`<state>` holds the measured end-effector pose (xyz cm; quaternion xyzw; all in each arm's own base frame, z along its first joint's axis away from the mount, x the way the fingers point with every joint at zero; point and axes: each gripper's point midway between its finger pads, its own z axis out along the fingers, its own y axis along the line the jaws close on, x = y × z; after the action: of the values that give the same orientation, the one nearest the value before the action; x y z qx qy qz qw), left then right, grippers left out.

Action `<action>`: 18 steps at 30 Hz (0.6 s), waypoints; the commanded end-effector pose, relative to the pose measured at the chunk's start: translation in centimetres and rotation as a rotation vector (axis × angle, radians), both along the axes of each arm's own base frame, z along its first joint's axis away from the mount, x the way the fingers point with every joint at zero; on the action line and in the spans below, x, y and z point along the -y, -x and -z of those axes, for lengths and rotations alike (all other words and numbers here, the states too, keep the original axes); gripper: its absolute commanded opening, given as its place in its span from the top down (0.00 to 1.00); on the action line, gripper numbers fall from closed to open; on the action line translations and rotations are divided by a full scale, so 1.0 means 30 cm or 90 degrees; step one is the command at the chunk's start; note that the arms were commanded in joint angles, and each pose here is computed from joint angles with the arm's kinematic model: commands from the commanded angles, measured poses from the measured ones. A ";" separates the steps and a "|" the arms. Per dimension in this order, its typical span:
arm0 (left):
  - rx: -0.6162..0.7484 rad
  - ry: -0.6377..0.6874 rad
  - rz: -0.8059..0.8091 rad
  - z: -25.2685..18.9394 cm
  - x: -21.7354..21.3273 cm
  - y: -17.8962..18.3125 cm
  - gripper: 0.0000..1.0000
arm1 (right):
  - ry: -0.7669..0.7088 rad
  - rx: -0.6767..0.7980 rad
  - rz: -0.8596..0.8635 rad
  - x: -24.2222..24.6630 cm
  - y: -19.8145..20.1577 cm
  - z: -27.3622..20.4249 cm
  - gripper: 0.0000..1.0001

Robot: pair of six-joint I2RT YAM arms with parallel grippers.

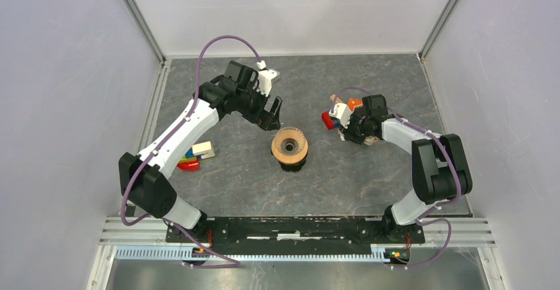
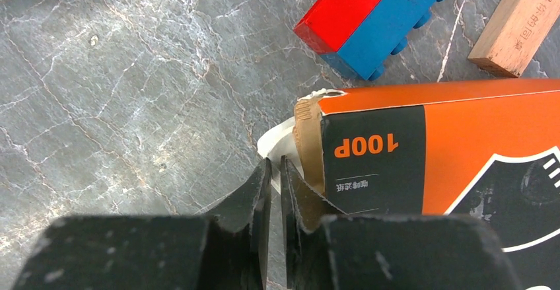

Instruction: Place the coffee filter in the dripper

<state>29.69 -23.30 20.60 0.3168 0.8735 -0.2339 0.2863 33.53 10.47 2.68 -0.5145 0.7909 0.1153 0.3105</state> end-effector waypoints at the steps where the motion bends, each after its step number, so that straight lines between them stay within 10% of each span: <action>1: 0.048 0.010 0.025 -0.050 -0.007 -0.003 0.00 | -0.023 0.024 -0.001 -0.021 -0.047 -0.044 0.83; 18: 0.047 0.009 0.026 -0.047 -0.009 0.000 0.00 | -0.033 0.084 0.022 -0.020 -0.043 -0.059 0.77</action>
<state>29.69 -23.29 20.59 0.3169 0.8735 -0.2337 0.2862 33.91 10.70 2.78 -0.5030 0.7922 0.1148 0.3261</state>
